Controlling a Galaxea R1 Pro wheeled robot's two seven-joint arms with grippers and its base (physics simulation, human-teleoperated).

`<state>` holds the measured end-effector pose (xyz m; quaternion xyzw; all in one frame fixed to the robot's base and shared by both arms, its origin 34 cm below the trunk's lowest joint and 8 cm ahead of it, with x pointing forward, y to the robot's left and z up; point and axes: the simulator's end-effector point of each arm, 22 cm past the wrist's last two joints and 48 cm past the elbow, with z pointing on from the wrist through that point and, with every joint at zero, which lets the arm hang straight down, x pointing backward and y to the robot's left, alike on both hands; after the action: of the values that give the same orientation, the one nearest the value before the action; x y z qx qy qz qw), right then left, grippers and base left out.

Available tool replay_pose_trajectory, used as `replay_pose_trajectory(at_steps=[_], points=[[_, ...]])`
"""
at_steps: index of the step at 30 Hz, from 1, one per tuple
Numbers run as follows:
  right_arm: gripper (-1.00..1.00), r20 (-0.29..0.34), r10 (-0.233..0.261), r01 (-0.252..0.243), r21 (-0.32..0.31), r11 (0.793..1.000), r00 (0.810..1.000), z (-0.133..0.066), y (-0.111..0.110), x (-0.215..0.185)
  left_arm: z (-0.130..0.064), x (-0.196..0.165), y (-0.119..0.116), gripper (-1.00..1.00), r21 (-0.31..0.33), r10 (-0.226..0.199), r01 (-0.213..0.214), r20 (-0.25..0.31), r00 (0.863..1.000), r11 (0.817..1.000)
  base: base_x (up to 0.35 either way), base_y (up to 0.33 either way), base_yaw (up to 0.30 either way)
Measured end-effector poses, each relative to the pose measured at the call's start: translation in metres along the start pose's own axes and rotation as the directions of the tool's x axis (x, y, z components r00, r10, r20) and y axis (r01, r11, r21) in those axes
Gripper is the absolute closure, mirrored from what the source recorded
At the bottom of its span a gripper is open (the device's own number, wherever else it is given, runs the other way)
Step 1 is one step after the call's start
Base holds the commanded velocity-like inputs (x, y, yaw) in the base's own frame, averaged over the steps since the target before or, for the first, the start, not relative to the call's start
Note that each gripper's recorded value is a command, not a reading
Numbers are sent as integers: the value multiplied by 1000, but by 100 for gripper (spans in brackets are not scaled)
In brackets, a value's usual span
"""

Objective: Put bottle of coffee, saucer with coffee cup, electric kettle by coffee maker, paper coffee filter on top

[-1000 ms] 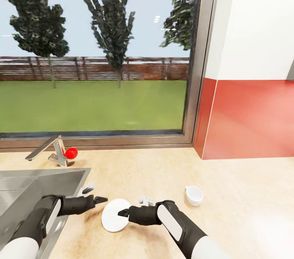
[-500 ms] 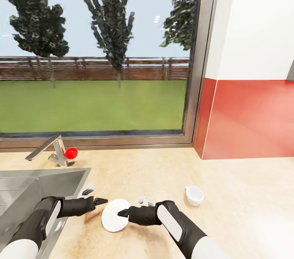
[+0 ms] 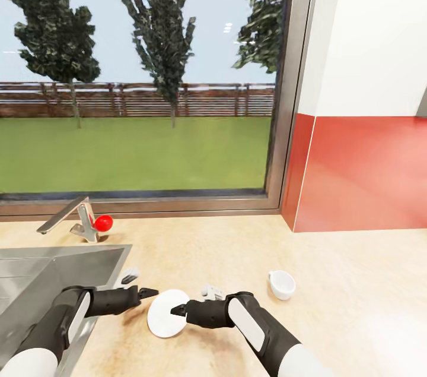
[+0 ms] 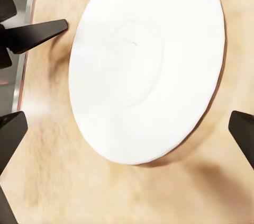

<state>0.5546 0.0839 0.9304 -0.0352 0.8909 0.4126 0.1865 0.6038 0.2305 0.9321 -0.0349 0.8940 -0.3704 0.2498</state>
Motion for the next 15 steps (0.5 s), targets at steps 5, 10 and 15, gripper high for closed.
replay_pose_trajectory(at_steps=[5,10,15], points=[[-100,0,0,0,0,1000,1000,0,0,0,2,0,-4,-100,9,-2,2,2,1000,1000,0,0,0],[-100,0,3,-3,-1,1000,1000,0,-1,1,2,3,-5,-100,13,-24,25,-16,1000,1000,0,0,0],[-100,-1,6,-6,-1,1000,1000,1,-1,2,1,5,-20,-100,80,-45,47,-28,999,996,0,0,0]])
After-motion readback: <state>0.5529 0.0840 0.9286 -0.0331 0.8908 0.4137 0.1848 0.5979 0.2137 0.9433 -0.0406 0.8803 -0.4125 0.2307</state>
